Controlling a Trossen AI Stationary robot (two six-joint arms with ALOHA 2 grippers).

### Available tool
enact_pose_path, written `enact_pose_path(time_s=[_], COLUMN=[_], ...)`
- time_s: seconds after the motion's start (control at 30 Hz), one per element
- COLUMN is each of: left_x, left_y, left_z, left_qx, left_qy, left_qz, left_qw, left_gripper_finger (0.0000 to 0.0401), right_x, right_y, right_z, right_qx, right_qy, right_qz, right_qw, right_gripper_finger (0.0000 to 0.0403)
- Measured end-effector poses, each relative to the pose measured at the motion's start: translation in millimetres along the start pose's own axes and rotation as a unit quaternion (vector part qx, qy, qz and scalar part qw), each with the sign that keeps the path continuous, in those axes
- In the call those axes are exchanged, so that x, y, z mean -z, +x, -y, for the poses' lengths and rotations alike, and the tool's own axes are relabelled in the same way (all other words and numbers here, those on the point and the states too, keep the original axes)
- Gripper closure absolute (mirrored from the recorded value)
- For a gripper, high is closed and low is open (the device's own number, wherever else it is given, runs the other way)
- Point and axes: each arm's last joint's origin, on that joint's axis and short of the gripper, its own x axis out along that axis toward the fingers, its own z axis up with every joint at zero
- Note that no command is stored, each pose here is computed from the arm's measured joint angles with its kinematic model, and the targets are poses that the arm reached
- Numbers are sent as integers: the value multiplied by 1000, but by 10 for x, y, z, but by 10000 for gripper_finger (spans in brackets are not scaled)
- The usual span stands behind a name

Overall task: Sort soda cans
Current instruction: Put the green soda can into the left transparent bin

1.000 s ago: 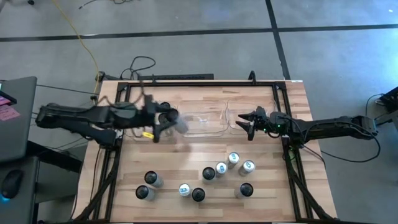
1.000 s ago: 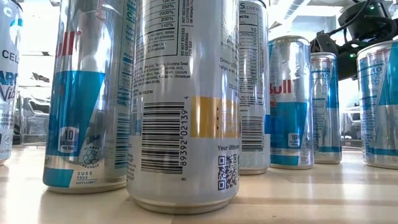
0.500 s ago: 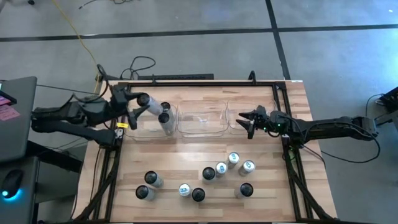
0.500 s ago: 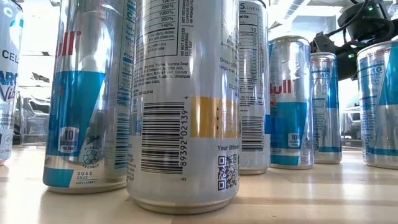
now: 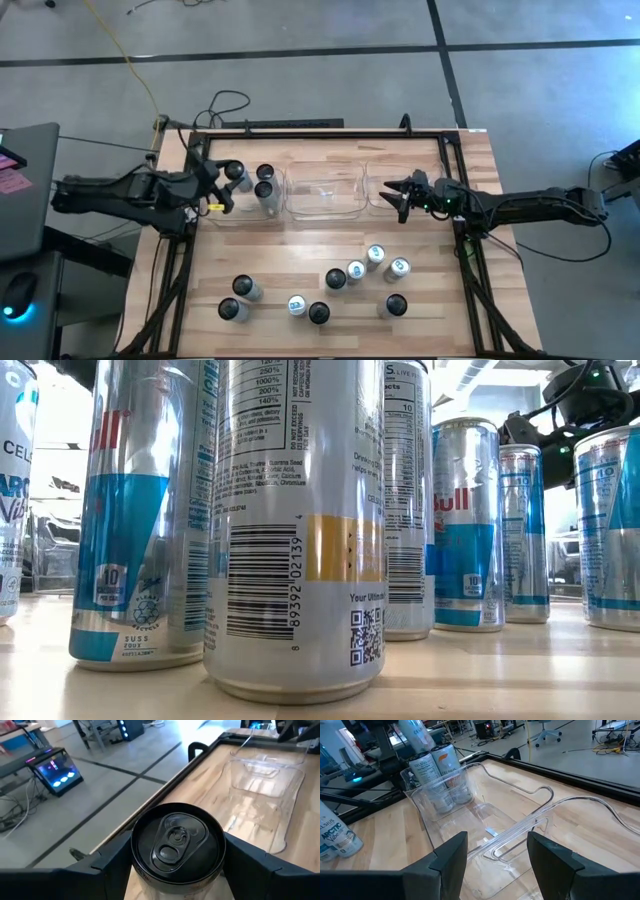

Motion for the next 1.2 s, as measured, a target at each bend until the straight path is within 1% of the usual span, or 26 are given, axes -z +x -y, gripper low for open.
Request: enact_pose_path(time_s=[0.13,0.43,0.57,0.7,0.9,1.03,1.2], left_x=[132,461,541,623,645,618,641], left_y=[60,158,203,254,299,333,435], left_z=[18,-27,-22,-29,-68,-86,-83], left_qx=[-7,-37,-31,-44,-55,-45,-55], left_qy=[-11,-37,-48,-56,-73,-87,-77], left_qz=[6,4,4,-10,-14,-10,-36], left_qw=[1000,999,998,997,996,995,995], left_gripper_finger=[149,148,148,148,147,147,147], right_x=[0,-3,-14,-23,-28,-28,-28], right_y=[0,0,0,0,0,0,-1], right_z=[0,-1,-5,-8,-10,-10,-10], right_qx=[0,0,-2,-4,-5,-5,-5], right_qy=[0,-3,-4,-3,-4,-6,-6], right_qz=[0,1,7,12,14,14,14], right_qw=[1000,1000,1000,1000,1000,1000,1000], right_gripper_finger=[175,175,175,175,175,175,175])
